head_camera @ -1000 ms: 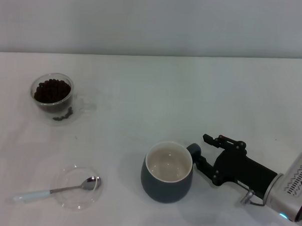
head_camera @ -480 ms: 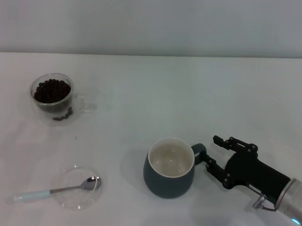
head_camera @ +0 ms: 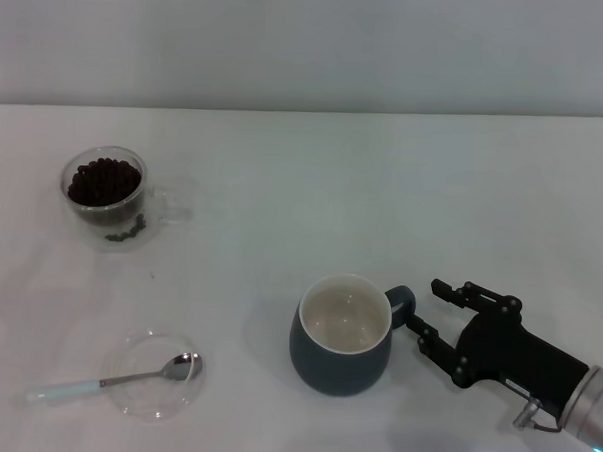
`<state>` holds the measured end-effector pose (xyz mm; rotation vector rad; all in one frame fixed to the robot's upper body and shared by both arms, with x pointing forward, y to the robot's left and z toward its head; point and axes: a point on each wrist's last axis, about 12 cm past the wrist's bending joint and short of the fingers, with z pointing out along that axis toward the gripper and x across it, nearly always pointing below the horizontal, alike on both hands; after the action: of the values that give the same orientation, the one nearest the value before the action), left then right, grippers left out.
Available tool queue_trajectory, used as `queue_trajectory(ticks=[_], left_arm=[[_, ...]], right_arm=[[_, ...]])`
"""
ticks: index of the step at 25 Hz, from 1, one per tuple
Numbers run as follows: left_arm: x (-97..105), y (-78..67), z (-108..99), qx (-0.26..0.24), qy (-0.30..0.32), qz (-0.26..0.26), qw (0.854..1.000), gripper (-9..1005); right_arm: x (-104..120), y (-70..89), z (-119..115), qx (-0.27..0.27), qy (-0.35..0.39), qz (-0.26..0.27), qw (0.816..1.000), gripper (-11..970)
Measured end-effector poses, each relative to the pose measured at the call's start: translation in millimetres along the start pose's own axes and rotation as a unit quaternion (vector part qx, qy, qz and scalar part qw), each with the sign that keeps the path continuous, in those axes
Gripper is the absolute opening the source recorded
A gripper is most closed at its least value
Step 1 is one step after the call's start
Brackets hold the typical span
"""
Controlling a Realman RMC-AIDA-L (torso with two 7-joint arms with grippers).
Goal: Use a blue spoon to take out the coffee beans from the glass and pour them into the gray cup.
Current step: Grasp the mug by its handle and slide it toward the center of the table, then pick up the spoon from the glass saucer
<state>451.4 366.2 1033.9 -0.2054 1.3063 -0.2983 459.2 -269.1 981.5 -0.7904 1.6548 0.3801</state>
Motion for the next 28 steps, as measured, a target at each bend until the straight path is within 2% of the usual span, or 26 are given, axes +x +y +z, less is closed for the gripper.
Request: queue_trajectory(ticks=[13,19,23,28], left_arm=[[-1,3.9,4,-0.017,-0.004,0.020,1.000,638],[0,2.5,7,-0.017,-0.005,0.024,1.000,637],[1,0.2,11,-0.013,-0.006,0.022,1.000,637],[5,-4.3,11,-0.009,-0.001,0.010,1.000,637]], right_arm=[[4,4.8,-24,-0.004,-0.025,0.024,0.999,509],[6,6.2,-46,-0.003,-0.046,0.044,0.998,509],[5,2.8,-64,0.019,-0.066,0.050,0.996,510],[-4,-10.7,-83,0.071,-0.118,0.050,0.989,510]])
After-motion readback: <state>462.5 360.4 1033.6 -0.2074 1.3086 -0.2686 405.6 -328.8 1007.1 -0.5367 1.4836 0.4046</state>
